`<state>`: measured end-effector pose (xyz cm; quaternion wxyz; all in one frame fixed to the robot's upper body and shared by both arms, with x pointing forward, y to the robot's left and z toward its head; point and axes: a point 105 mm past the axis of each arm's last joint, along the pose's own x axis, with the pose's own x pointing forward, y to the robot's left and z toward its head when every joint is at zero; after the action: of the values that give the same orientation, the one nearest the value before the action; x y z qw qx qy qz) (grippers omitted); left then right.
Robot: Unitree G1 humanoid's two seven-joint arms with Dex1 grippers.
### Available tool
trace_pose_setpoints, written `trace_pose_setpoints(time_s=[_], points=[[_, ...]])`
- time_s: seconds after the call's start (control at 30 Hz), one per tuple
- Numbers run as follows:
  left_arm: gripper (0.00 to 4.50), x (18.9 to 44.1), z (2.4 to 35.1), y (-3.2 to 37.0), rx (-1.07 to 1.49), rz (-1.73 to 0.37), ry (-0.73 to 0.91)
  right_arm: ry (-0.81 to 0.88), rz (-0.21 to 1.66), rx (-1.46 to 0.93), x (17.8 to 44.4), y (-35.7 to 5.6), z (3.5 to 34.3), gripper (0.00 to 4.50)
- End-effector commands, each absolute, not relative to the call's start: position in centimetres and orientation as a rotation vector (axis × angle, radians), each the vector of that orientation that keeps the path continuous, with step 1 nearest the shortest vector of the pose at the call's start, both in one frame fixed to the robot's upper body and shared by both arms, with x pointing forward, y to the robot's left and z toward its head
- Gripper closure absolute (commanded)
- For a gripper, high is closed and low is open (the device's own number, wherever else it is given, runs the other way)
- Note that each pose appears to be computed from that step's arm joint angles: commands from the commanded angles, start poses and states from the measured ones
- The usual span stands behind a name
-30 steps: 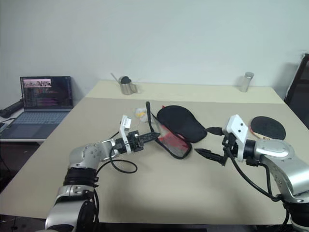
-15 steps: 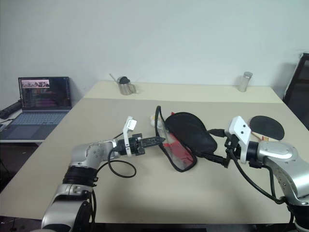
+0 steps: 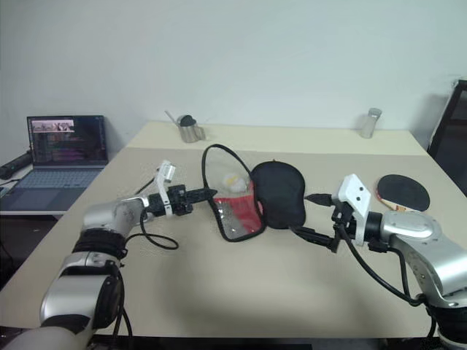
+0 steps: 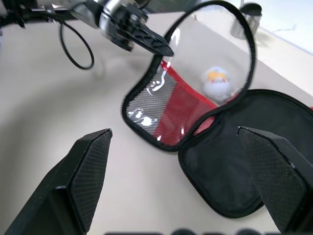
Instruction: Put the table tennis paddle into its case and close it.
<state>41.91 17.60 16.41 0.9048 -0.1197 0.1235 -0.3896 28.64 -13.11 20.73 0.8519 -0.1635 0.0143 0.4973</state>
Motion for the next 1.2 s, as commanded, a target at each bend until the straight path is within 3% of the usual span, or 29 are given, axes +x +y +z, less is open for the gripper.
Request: trace_pose_setpoints(time_s=[0.03, 0.1, 0.13, 0.43, 0.67, 0.97, 1.2], points=[[4.47, 42.6, 18.4, 17.0, -0.197, -0.817, 0.173, -0.010, 1.043, -0.347, 28.8, -12.8, 21.5, 0.00], [4.47, 42.7, 17.7, 16.8, -0.187, -0.812, 0.193, -0.007, 1.040, -0.334, 28.9, -12.7, 21.3, 0.00], [3.95, 42.8, 17.3, 16.9, -0.180, -0.794, 0.203, -0.005, 1.038, -0.327, 28.9, -12.7, 21.2, 0.00], [0.88, 42.6, 15.4, 18.4, -0.189, -0.746, 0.296, 0.019, 0.934, -0.207, 30.7, -12.7, 21.4, 0.00], [0.88, 42.0, 15.5, 21.8, -0.136, -0.668, 0.301, 0.096, 0.828, -0.050, 32.4, -13.2, 21.2, 0.00], [0.88, 38.8, 15.1, 27.6, 0.091, -0.600, 0.338, 0.174, 0.684, 0.013, 35.0, -13.4, 20.4, 0.00], [0.88, 37.3, 23.4, 24.3, -0.070, -0.778, 0.024, 0.238, 0.599, -0.005, 37.6, -12.3, 18.6, 0.00]])
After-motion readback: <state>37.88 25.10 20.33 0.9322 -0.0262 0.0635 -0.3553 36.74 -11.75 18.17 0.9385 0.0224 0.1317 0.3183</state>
